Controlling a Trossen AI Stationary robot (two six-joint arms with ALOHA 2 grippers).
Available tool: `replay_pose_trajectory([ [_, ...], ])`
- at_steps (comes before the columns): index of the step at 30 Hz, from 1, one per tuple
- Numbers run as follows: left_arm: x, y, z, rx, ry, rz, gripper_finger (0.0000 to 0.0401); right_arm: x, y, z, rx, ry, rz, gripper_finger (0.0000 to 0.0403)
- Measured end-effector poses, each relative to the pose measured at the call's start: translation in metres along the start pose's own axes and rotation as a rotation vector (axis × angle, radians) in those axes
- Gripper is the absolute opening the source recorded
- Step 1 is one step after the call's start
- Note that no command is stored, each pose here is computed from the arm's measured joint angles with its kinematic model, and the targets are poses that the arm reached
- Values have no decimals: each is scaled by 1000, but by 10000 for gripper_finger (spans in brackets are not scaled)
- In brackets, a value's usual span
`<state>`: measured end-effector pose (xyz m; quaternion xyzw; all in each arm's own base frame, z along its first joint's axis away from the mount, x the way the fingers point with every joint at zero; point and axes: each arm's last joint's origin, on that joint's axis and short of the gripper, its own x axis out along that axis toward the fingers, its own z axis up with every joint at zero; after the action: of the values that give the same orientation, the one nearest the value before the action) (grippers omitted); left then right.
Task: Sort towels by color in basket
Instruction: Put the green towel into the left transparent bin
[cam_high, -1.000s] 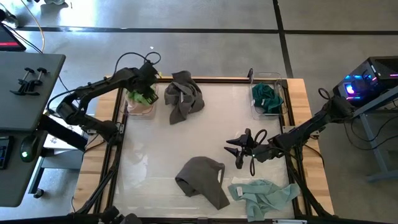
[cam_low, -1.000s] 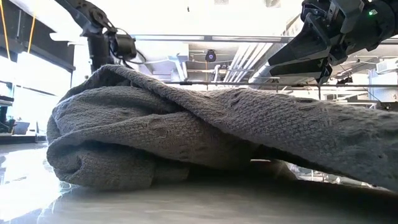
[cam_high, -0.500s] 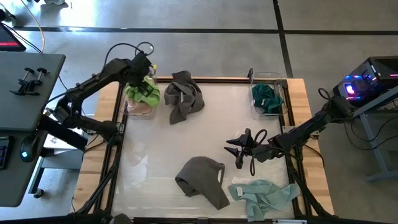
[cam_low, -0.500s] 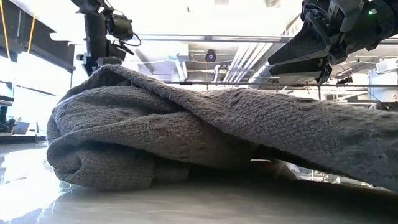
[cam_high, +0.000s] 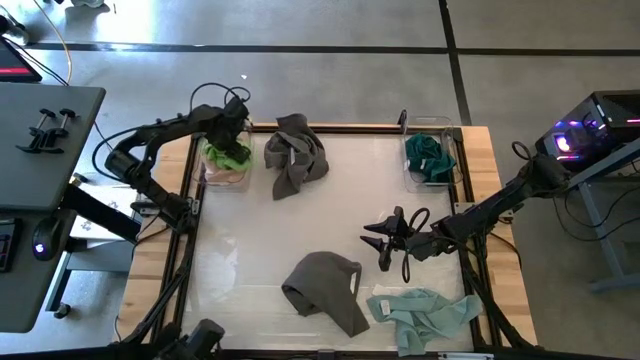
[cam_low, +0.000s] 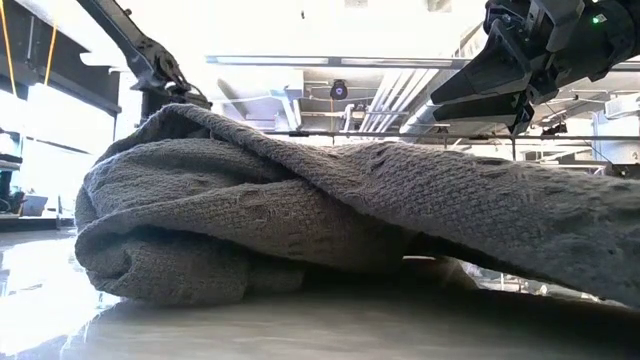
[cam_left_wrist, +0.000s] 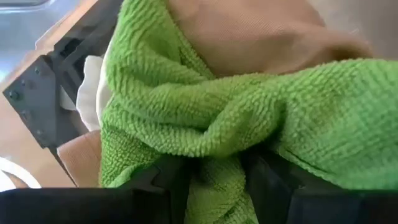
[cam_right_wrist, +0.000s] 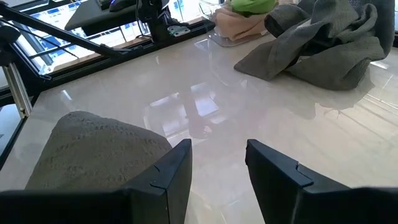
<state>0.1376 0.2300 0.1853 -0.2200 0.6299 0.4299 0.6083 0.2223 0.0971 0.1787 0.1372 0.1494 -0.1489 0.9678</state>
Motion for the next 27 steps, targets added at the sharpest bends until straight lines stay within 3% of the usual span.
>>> replay_pose_trajectory([
  [7,-9,4,2,48,33,48,148,0,0,0,-2,0,0,149],
  [13,-53,13,6,17,15,77,185,0,0,0,3,-1,-1,149],
  [18,-89,16,2,-4,5,75,190,0,-1,0,2,-8,-15,149],
  [23,-100,3,1,25,-72,-75,182,2,-3,2,25,-13,-28,149],
  [27,-85,-12,2,81,-112,-145,170,2,-3,2,25,-13,-29,149],
])
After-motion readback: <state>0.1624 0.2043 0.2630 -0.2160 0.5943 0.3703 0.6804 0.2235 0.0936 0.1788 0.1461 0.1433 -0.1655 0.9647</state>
